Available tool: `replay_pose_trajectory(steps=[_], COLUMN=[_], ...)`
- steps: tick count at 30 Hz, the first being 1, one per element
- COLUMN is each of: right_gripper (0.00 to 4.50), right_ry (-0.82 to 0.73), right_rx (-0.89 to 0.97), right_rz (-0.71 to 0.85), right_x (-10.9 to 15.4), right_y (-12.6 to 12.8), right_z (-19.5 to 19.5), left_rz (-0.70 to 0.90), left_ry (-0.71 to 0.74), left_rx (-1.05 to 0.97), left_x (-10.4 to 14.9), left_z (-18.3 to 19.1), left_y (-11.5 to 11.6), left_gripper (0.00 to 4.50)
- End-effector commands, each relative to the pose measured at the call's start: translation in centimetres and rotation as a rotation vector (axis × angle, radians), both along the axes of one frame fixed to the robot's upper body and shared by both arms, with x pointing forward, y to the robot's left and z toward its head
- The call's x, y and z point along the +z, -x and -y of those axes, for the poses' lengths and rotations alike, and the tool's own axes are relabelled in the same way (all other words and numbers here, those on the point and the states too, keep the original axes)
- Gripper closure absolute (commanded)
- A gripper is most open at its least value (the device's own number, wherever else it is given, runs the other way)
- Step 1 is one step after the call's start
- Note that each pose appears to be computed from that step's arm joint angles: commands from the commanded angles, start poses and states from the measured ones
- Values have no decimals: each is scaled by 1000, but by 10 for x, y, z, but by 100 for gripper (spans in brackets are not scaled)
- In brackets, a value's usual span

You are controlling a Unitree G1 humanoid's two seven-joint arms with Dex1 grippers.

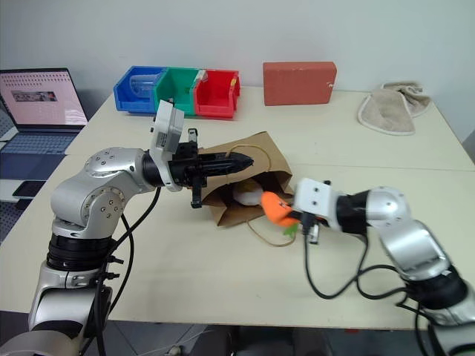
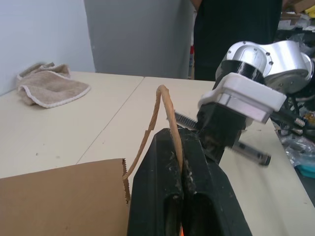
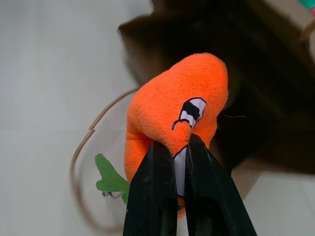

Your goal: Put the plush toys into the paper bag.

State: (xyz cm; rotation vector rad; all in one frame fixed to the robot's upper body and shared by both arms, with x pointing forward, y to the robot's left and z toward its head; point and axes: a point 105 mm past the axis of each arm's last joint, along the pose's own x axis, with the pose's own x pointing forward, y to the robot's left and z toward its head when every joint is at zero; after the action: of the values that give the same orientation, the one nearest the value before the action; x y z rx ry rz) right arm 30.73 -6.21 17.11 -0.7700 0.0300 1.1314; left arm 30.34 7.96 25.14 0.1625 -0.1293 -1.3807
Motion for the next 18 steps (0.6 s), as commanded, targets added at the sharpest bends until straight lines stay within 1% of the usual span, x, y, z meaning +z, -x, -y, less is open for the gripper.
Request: replay_pose_trajectory(steps=[1, 5, 8, 10, 12, 17, 18], right_gripper=[448, 448, 448, 448, 448, 448, 421], right_ry=[17, -28, 25, 34, 47, 2, -7], right_rx=[-75, -135, -173, -188, -201, -227, -227], right_rz=[115, 194, 303, 343, 357, 328, 325], right_x=[7, 18, 18, 17, 13, 10, 10], right_y=[-18, -34, -46, -51, -55, -59, -59], right_z=[-3, -13, -16, -18, -20, -29, -30], left_rz=[42, 37, 34, 31, 27, 23, 22], left_ry=[9, 3, 1, 0, -1, 1, 3], left_rx=[-17, -21, -27, -31, -34, -31, -28], left_x=[11, 10, 9, 9, 9, 8, 8], left_z=[1, 0, 2, 2, 3, 3, 3], left_y=[7, 9, 10, 11, 11, 10, 9], left_gripper=[450, 450, 450, 450, 450, 450, 450])
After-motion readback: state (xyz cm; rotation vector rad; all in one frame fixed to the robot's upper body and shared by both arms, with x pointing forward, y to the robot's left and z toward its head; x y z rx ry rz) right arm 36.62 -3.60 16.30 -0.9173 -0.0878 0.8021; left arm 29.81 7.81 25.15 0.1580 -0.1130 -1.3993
